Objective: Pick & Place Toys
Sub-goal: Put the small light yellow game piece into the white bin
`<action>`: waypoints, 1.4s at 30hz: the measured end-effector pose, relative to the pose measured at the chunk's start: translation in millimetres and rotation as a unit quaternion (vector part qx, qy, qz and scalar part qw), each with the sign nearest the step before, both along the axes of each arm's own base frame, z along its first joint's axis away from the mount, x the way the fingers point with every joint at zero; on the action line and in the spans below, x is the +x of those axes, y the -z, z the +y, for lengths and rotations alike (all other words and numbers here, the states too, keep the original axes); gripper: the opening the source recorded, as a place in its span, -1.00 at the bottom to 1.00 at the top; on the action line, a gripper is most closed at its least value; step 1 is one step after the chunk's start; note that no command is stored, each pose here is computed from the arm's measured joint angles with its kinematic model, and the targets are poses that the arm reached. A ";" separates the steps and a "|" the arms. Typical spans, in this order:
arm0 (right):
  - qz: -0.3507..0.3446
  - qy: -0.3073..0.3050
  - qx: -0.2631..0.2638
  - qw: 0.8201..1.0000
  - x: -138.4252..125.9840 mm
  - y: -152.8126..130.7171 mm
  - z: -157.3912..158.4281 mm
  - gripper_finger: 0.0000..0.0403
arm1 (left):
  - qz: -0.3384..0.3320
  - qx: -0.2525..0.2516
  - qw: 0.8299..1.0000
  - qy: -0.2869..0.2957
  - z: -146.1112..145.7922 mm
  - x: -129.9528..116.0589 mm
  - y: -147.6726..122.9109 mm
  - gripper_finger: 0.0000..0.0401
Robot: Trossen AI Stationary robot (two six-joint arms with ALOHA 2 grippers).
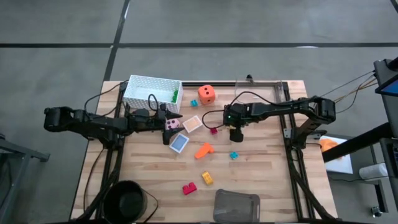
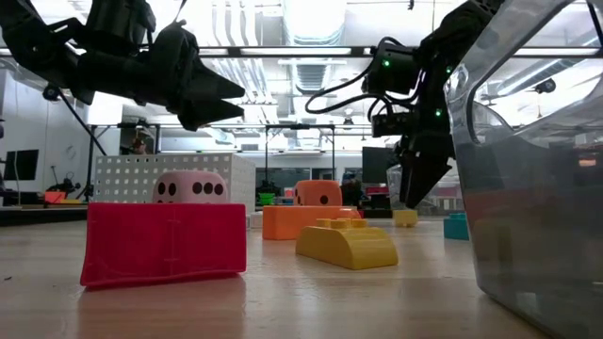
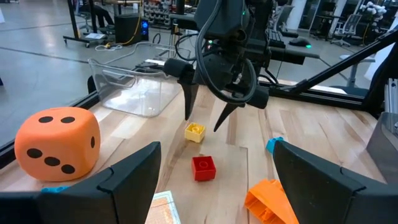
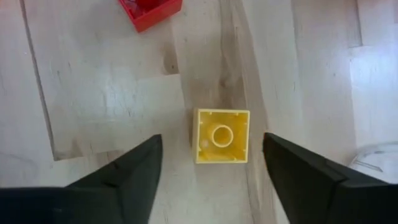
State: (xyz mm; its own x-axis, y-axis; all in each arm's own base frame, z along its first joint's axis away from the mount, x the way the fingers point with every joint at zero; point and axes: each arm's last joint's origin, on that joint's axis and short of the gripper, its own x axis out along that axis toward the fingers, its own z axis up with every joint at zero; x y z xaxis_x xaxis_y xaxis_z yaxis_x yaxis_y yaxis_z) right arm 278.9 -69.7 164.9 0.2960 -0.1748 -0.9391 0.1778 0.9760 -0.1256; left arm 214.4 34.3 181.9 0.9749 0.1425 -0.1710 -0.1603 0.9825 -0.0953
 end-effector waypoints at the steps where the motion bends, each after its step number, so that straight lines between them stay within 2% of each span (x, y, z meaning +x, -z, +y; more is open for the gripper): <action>1: 0.000 0.001 0.000 1.000 -0.2 0.0 -0.9 0.48 | 0.000 0.000 1.000 0.000 0.0 0.0 0.0 0.57; 6: 0.015 0.009 0.002 1.000 0.1 8.4 -7.7 0.64 | 0.000 0.000 1.000 0.000 0.0 0.0 0.0 0.57; 13: 0.036 0.013 0.010 0.999 5.0 26.0 -12.7 0.58 | 0.000 0.000 1.000 0.000 0.0 0.0 0.0 0.57; 18: 0.037 0.013 0.015 0.999 6.5 26.6 -12.6 0.30 | 0.000 0.000 1.000 0.000 0.0 0.0 0.0 0.57; 26: 0.028 0.019 0.009 0.999 7.8 25.2 -13.8 -0.36 | 0.002 0.000 1.000 0.000 0.0 -0.1 0.4 0.57; 36: 0.018 0.022 0.013 1.000 8.6 22.5 -12.1 -0.36 | 0.009 0.006 1.000 0.001 -0.1 -0.3 1.5 0.57; 42: -0.052 0.001 0.009 0.999 16.2 4.7 -3.7 -0.30 | 0.010 0.008 1.000 0.002 -0.1 -0.3 1.6 0.57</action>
State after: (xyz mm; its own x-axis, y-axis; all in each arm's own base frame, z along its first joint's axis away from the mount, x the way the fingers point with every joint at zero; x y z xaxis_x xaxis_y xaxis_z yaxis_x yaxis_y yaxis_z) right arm 295.1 -73.4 160.2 0.3915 -0.1594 -0.9062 0.1911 0.9775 -0.0894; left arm 214.1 34.2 180.3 0.9718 0.1420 -0.1883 -0.1587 0.9843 -0.0771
